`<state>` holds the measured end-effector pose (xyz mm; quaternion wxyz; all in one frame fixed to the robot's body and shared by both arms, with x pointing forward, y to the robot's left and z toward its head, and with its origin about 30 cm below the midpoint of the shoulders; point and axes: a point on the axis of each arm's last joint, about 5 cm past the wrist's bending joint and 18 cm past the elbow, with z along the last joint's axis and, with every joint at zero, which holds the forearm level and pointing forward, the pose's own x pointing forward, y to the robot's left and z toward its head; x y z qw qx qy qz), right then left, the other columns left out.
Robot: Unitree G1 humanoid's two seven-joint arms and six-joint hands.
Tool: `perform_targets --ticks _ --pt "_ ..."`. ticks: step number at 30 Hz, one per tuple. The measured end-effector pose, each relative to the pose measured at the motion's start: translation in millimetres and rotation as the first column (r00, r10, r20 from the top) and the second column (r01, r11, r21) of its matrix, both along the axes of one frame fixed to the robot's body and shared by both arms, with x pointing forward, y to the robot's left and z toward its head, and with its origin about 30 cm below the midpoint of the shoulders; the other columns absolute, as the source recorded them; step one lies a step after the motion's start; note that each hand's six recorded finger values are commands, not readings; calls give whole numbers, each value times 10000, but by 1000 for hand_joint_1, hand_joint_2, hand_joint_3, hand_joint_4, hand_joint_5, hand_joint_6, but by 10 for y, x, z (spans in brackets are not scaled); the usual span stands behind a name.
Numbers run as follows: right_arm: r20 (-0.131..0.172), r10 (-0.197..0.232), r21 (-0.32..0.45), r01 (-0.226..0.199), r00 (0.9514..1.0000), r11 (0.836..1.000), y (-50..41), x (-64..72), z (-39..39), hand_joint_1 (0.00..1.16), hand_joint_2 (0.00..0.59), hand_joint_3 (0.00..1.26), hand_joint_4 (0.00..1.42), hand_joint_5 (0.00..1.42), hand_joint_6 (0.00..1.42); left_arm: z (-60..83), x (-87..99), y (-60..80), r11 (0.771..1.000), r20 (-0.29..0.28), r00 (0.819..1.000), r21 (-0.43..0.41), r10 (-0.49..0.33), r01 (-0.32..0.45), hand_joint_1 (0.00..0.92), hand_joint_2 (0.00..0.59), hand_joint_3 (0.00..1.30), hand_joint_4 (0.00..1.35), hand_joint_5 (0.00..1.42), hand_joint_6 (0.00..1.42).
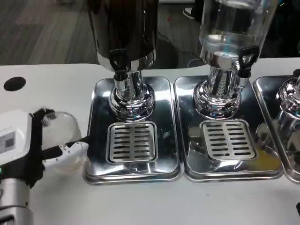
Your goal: Grasp the cup under the faucet to collect the drink, then remove the cup.
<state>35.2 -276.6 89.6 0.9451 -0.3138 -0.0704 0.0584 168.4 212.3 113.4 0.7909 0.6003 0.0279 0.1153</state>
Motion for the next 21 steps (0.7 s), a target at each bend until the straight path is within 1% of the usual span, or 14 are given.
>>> perform_targets --ticks 2,5,7,11,12,15,19,21 --pt "-7 6 12 -6 10000 10000 3 -2 -2 470 371 171 54 26 7 31 -3 -9 10000 164 9999 -27 -52 53 435 122 532 588 806 855" --pt "-56 53 61 -52 10000 10000 12 -8 -14 470 371 171 54 26 7 128 2 -21 9999 700 9974 -43 -162 166 442 119 533 588 806 865" --pt "-57 60 72 -60 10000 10000 10 -14 -18 470 371 171 54 26 7 134 5 -24 9998 734 9972 -53 -167 172 441 120 533 585 806 865" --pt "-98 84 132 -83 9999 9999 1 -37 -28 470 371 171 54 26 7 138 102 -96 9992 788 9966 -311 -229 254 437 123 533 572 806 868" --pt "-146 88 139 -86 9999 9999 -8 -51 -35 470 371 170 54 26 7 121 156 -144 9985 727 9969 -441 -285 317 437 123 533 572 806 869" --pt "-189 127 152 -124 9997 9998 -16 -75 -36 471 371 169 54 26 7 74 225 -225 9969 498 9977 -607 -462 491 436 123 533 572 806 870" --pt "-107 -47 253 50 9999 9997 -61 -113 -31 471 371 170 54 29 7 3 312 -351 9938 160 9972 -835 -725 736 435 123 533 572 806 871" --pt "-156 -135 264 139 9998 9996 -84 -139 -37 472 371 170 54 32 7 -27 347 -414 9924 5 9966 -910 -825 822 435 123 533 572 806 872"
